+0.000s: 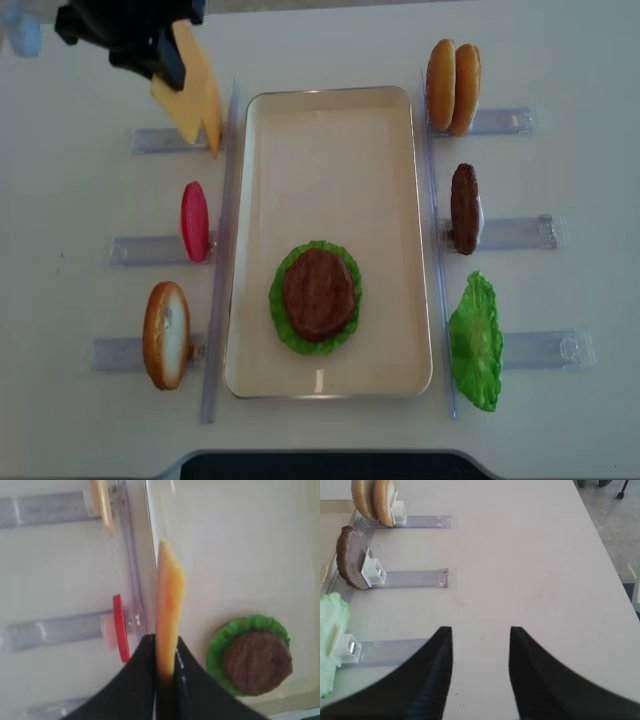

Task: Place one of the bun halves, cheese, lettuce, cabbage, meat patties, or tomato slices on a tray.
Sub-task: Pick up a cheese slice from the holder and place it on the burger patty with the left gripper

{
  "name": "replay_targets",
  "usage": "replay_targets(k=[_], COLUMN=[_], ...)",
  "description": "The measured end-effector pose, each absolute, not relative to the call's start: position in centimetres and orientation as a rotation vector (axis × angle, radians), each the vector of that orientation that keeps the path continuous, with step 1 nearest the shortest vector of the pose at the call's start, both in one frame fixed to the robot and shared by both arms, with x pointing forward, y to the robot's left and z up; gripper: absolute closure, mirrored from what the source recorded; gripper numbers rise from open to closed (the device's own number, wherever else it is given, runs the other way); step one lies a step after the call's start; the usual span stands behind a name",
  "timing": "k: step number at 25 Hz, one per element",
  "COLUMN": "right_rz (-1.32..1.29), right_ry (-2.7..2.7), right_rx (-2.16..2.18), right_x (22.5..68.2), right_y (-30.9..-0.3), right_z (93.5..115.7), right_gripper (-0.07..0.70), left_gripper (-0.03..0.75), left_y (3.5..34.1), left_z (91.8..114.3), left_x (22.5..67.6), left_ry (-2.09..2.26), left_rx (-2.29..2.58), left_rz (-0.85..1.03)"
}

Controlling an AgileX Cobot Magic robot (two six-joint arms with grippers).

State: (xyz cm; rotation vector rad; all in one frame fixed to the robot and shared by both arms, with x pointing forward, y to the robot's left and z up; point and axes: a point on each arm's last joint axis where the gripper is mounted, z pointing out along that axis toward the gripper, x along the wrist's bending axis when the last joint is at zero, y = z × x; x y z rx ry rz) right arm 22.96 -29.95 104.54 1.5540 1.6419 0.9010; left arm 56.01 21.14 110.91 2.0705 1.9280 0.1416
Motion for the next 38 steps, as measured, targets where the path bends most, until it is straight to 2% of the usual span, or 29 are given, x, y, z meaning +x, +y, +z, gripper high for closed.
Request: replay_targets(k=[11, 18, 23, 29, 33, 38], right_rz=[0.901, 0.901, 0.901, 0.901, 0.901, 0.901], right_ry=[1.642, 1.642, 1.642, 1.642, 1.642, 1.642], right_rx=[1.554, 1.554, 1.554, 1.554, 1.554, 1.554], right_x=[23.0, 23.0, 23.0, 23.0, 23.0, 23.0], right_y=[-29.9, -29.9, -29.9, -29.9, -29.9, -29.9], right_z=[104.5, 104.5, 104.5, 104.5, 104.5, 104.5], right_gripper=[0.338, 0.338, 0.338, 0.338, 0.338, 0.338], left_gripper=[0.685, 0.685, 0.685, 0.685, 0.685, 0.685], left_y=[23.3, 24.3, 24.4, 23.8, 21.8, 19.8], left_z=[109.1, 108.6, 107.5, 107.7, 107.0, 105.0], left_x=[45.9, 41.4, 40.9, 41.5, 42.4, 44.2], left_ry=[1.968, 1.971, 1.979, 1.904, 1.755, 1.650], left_rx=[2.082, 2.030, 2.022, 1.942, 1.856, 1.782], left_rz=[0.025, 0.029, 0.028, 0.026, -0.141, -0.315])
